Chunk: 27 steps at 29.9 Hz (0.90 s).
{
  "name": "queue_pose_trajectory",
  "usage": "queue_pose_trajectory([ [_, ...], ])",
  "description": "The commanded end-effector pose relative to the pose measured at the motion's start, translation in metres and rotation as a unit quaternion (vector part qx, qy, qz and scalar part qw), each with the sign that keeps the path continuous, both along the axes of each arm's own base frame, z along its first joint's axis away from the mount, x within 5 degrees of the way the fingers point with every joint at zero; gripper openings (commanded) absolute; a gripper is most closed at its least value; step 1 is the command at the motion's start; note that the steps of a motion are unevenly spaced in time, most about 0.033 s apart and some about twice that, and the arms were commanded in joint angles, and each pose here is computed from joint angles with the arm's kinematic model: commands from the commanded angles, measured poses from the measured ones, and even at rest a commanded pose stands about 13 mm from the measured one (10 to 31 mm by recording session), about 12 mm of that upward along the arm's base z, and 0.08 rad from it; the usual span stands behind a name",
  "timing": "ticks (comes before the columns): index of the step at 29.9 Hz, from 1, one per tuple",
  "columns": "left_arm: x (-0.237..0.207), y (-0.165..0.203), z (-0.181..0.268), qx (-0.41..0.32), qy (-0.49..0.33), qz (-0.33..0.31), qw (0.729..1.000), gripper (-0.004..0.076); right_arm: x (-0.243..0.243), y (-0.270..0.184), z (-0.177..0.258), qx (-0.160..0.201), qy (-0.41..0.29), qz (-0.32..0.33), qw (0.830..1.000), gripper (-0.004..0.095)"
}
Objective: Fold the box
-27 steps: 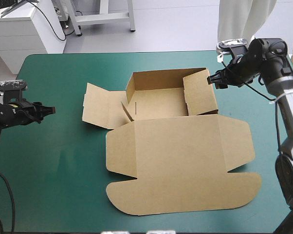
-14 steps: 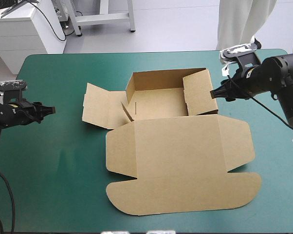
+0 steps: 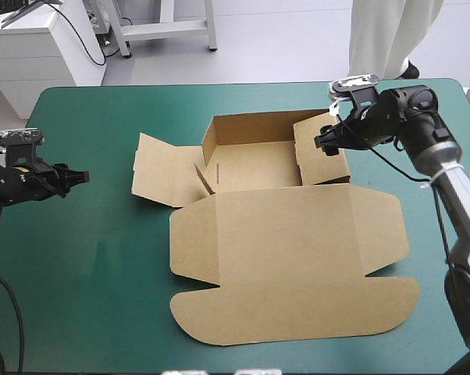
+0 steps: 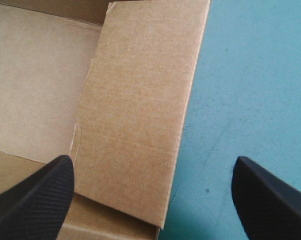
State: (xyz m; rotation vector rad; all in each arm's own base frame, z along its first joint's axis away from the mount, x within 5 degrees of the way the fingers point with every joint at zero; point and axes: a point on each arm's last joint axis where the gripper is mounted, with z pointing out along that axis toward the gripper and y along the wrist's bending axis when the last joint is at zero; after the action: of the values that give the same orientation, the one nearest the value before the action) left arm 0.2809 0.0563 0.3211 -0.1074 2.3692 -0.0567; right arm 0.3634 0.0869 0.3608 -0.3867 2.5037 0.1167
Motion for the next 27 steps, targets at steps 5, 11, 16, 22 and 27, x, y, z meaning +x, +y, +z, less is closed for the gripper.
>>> queue_pose_trajectory([
  [5, -0.002, -0.001, 0.021, 0.002, -0.05, 0.006, 0.999, 0.0326, 0.042, 0.007, -0.006, 0.003, -0.024, -0.012, 1.0, 0.0792],
  [11, -0.002, -0.001, 0.021, 0.006, -0.05, 0.004, 0.999, 0.0326, 0.072, 0.011, -0.024, -0.026, 0.015, -0.012, 0.999, 0.0792],
  [16, -0.002, 0.0, 0.021, 0.011, -0.049, 0.003, 0.999, 0.0326, 0.082, 0.007, -0.041, -0.024, 0.051, -0.022, 0.998, 0.0776],
  [22, -0.002, 0.0, 0.021, 0.018, -0.047, 0.002, 0.999, 0.0326, 0.082, 0.004, -0.052, -0.036, 0.081, -0.023, 0.996, 0.0547],
  [27, -0.002, 0.0, 0.021, 0.017, -0.048, 0.002, 0.999, 0.0326, 0.082, 0.007, -0.053, -0.029, 0.079, -0.007, 0.996, 0.0188],
])
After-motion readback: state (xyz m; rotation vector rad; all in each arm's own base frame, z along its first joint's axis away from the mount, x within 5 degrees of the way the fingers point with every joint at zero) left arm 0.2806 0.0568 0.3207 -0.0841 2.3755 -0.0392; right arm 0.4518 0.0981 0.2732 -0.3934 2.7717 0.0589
